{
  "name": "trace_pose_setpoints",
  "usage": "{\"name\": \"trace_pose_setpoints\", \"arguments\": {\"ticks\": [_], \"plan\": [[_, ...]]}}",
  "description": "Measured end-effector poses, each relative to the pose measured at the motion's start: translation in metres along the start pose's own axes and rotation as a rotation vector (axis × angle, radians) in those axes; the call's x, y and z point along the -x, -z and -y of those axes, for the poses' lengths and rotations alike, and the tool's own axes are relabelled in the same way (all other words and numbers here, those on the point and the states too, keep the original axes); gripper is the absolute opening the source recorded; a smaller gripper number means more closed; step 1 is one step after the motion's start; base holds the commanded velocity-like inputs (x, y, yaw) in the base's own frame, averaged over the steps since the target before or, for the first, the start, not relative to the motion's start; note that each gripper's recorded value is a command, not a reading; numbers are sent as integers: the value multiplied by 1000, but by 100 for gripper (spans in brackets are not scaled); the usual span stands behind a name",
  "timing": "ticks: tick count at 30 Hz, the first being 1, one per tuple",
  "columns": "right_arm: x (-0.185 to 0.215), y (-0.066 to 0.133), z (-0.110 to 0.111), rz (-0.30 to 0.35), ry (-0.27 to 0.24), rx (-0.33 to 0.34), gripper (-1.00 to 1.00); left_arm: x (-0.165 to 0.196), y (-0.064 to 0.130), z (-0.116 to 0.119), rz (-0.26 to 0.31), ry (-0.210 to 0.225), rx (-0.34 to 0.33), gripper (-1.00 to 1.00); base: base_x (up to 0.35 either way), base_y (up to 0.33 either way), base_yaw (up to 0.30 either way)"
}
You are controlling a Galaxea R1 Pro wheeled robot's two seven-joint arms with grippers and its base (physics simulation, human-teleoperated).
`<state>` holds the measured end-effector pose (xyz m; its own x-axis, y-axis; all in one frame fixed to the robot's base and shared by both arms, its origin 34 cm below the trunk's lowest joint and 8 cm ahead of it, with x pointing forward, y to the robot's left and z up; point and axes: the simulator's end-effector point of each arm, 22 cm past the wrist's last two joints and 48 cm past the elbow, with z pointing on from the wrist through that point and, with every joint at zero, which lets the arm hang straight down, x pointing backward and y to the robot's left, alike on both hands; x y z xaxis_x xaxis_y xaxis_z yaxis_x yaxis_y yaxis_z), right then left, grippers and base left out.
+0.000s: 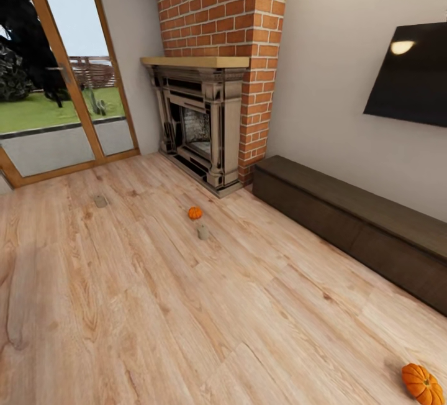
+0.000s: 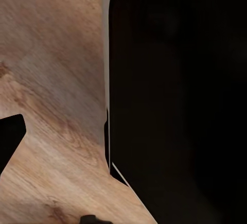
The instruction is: Place each of the two pumpkins and all three candles from the living room inside a cabinet in the living room (use any cabinet), then make sure every cabinet is closed, and position the cauldron so it is next to a table in the living room.
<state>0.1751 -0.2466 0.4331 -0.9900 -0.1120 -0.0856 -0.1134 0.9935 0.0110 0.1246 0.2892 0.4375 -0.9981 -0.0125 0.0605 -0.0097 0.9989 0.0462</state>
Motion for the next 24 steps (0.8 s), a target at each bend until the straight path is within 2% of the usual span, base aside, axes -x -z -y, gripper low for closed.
{"name": "trace_pose_setpoints", "arguments": {"ticks": [10, 15, 24], "plan": [[6, 0, 1, 17, 0, -2, 100, 7, 0, -1, 17, 1, 1, 100, 4, 4, 0], [9, 0, 1, 24, 0, -3, 100, 10, 0, -2, 25, 2, 3, 100, 194, 183, -11], [14, 0, 3, 36, 0, -6, 100, 14, 1, -3, 37, 4, 4, 100, 226, 217, -155]]}}
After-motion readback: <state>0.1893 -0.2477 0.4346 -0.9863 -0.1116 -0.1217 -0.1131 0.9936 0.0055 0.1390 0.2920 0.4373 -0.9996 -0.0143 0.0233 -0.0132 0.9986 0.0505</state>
